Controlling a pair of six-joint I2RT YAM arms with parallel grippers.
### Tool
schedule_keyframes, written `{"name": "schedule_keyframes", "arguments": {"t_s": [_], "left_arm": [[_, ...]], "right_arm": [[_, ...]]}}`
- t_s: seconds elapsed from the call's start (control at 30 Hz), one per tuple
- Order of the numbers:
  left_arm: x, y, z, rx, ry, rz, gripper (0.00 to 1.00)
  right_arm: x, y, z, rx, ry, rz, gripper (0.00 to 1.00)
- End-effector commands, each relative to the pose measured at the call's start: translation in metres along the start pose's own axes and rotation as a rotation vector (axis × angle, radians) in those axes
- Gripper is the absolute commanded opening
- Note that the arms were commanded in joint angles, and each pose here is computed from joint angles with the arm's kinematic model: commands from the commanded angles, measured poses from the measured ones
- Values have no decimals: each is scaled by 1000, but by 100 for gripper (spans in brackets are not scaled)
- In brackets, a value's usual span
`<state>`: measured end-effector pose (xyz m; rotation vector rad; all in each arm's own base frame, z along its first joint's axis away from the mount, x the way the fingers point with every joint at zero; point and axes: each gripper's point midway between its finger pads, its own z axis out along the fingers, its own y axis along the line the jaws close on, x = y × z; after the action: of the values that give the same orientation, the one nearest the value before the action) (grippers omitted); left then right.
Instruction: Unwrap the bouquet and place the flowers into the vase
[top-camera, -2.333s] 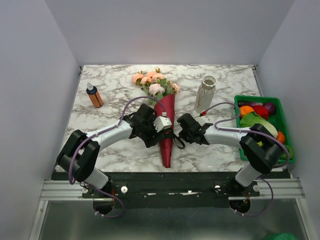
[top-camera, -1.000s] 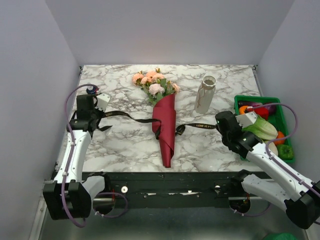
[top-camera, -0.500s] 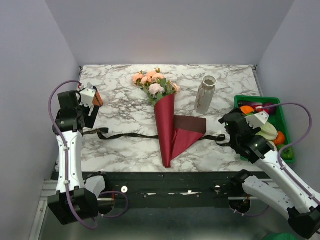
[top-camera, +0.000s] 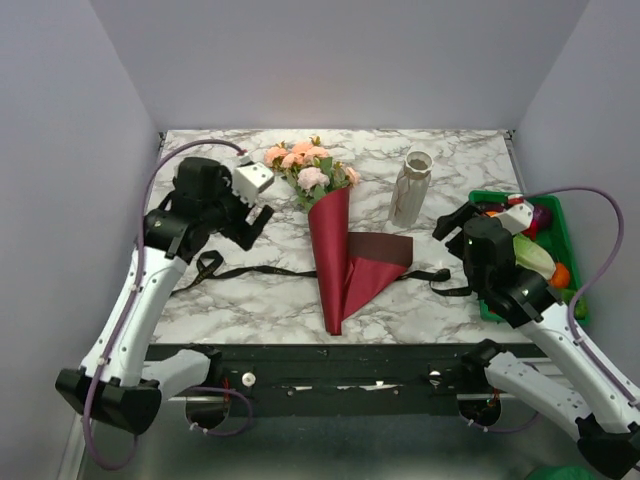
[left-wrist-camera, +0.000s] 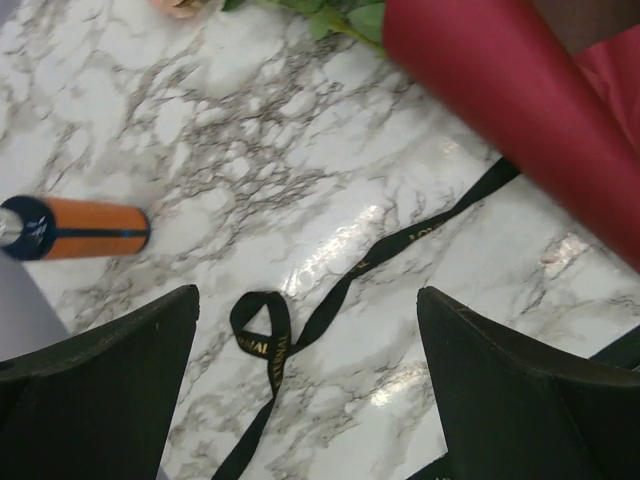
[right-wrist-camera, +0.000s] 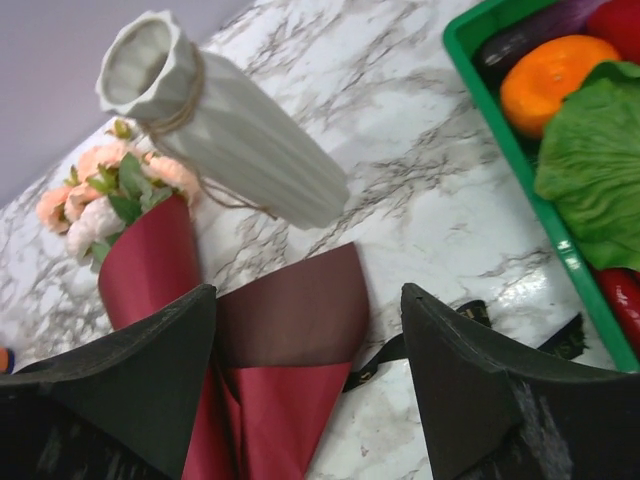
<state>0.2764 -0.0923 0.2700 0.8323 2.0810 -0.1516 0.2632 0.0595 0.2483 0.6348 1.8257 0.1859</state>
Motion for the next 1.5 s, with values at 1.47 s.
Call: {"name": "schedule_keyframes", "arguments": {"t_s": [1.47], "left_arm": [[-12,-84,243,630,-15,48,87]], "right_arm": [[96,66,-13,-317,165,-320,77]]}}
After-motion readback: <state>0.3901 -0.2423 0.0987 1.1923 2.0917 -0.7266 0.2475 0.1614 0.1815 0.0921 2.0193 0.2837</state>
